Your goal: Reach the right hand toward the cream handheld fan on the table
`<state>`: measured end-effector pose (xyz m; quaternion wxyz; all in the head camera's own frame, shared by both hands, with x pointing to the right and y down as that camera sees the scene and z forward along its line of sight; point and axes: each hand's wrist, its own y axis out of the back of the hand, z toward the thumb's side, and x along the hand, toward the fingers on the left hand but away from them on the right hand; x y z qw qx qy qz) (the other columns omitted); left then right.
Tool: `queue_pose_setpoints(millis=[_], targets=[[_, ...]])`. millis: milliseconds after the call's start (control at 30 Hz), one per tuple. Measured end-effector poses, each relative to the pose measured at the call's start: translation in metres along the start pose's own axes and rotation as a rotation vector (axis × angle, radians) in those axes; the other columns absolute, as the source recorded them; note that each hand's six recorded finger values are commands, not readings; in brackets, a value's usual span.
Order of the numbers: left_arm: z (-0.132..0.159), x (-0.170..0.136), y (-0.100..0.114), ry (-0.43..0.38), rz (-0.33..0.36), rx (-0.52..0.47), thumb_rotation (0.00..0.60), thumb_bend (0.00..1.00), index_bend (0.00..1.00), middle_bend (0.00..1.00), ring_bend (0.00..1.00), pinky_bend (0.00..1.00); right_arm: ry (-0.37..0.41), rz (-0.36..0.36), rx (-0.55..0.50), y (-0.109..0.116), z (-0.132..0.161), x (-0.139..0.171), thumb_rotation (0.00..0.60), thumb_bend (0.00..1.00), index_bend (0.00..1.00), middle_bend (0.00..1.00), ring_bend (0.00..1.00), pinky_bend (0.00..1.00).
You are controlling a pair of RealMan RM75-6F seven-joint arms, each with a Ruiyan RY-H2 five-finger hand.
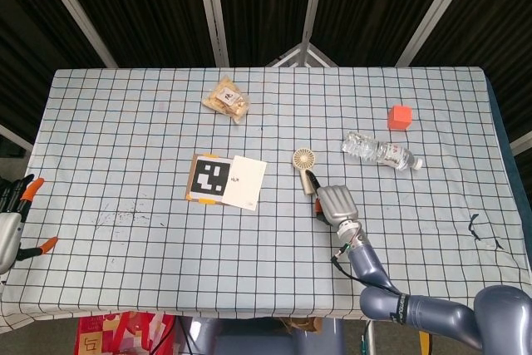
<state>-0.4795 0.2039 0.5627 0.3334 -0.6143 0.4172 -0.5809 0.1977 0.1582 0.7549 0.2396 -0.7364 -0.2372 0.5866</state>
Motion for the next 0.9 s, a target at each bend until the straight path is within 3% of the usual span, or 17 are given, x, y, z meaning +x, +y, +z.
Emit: queue_pose_setpoints(millis=[200, 367, 533, 667, 767, 900], targets=[[-0.001, 0.0, 0.001, 0.002, 0.005, 0.003, 0.6, 0.09, 0.0, 0.0, 0.0, 0.0, 0.003, -0.028, -0.008, 0.01, 0.003, 0.001, 0.6, 0.84, 0.05, 0.83, 0.88, 0.77], [0.0, 0.0, 0.001, 0.002, 0.01, 0.006, 0.6, 0.09, 0.0, 0.0, 0.0, 0.0, 0.03, -0.114, -0.021, 0.034, 0.012, 0.005, 0.6, 0.84, 0.02, 0.77, 0.77, 0.71], [0.0, 0.0, 0.002, 0.002, 0.018, 0.01, 0.6, 0.09, 0.0, 0.0, 0.0, 0.0, 0.074, -0.247, -0.03, 0.069, 0.019, 0.023, 0.6, 0.84, 0.0, 0.55, 0.55, 0.39], [0.0, -0.002, 0.004, -0.002, 0.027, 0.015, 0.6, 0.09, 0.0, 0.0, 0.0, 0.0, 0.094, -0.34, -0.016, 0.093, 0.01, 0.049, 0.6, 0.76, 0.0, 0.41, 0.38, 0.21], [0.0, -0.004, 0.004, -0.007, 0.033, 0.02, 0.6, 0.09, 0.0, 0.0, 0.0, 0.0, 0.081, -0.387, 0.027, 0.103, -0.013, 0.077, 0.6, 0.69, 0.0, 0.33, 0.26, 0.13], [0.0, -0.006, 0.005, -0.012, 0.041, 0.032, 0.6, 0.09, 0.0, 0.0, 0.0, 0.0, 0.025, -0.407, 0.106, 0.102, -0.057, 0.123, 0.6, 0.56, 0.0, 0.13, 0.05, 0.01]])
